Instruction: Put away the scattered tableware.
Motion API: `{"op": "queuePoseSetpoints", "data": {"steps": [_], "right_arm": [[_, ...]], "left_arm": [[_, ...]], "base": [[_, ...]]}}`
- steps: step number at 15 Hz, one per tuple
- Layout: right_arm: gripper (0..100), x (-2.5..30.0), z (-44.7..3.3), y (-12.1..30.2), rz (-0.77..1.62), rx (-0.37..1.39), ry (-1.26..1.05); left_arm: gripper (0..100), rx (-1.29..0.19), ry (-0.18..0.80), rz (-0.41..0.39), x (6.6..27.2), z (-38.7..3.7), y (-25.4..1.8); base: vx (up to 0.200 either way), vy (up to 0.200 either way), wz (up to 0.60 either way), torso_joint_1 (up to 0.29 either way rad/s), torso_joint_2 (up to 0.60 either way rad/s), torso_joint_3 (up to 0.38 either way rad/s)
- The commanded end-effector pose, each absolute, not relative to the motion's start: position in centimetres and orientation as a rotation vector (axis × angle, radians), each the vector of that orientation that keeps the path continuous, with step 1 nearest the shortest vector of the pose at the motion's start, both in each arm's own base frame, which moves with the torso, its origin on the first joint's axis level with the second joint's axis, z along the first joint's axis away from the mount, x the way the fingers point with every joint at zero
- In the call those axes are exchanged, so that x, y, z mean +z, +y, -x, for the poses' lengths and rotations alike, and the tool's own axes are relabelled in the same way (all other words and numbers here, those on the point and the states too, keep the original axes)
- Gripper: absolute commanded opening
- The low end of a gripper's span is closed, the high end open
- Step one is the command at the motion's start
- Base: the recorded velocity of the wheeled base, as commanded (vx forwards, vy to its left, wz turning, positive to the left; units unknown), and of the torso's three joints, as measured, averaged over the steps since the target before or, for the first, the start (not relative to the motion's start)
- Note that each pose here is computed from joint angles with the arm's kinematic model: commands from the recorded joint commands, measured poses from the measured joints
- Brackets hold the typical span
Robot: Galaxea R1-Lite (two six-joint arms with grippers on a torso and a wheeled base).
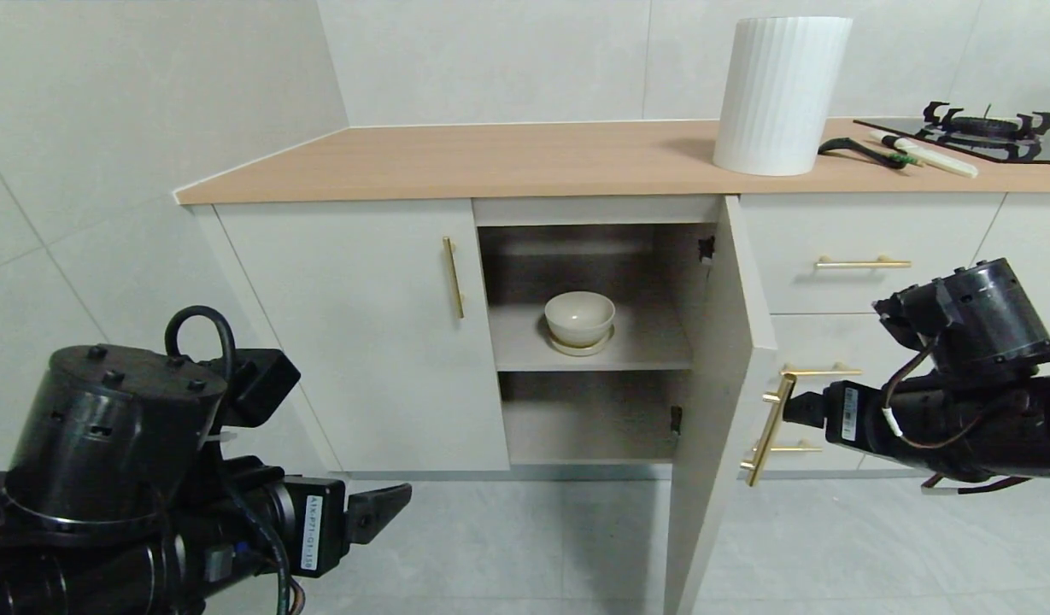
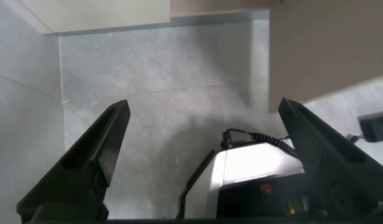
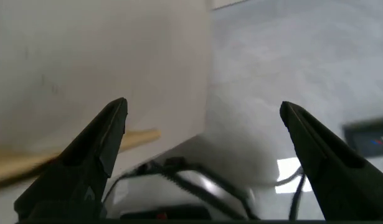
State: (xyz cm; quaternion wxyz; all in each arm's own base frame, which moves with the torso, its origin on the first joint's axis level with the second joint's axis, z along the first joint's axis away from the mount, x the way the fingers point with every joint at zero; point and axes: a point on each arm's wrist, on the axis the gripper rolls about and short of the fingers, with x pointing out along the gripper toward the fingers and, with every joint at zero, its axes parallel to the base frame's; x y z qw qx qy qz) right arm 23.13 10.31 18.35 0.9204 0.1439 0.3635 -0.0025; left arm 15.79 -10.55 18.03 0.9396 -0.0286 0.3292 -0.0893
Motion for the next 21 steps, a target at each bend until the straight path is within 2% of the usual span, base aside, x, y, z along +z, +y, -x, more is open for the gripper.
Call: {"op": "queuePoseSetpoints", "data": {"steps": [1, 8, 13, 21], "right_arm": [[100, 18.0, -23.8, 11.5, -0.265, 0.061, 0.763], [100, 15.8, -31.2, 17.1, -0.180, 0.170, 0.792], [100, 14.2, -32.5, 18.5, -0.189, 0.205, 0.797], [100, 13.8, -33.4, 19.1, -0.264, 0.196, 0.743]], "left_arm": [[100, -0.181, 0.673, 0.058, 18.0, -15.8, -10.6], [100, -0.186, 0.653, 0.068, 18.4, -15.5, -10.4], [100, -0.209, 0.661, 0.024, 17.9, -15.4, -10.6], [100, -0.190, 0.646, 0.025, 17.7, -15.4, -10.4]], "base": [[0.000, 0.000, 0.00, 0.000, 0.00, 0.000], [0.000, 0.000, 0.00, 0.000, 0.00, 0.000], [0.000, 0.000, 0.00, 0.000, 0.00, 0.000], [0.000, 0.000, 0.00, 0.000, 0.00, 0.000]]}}
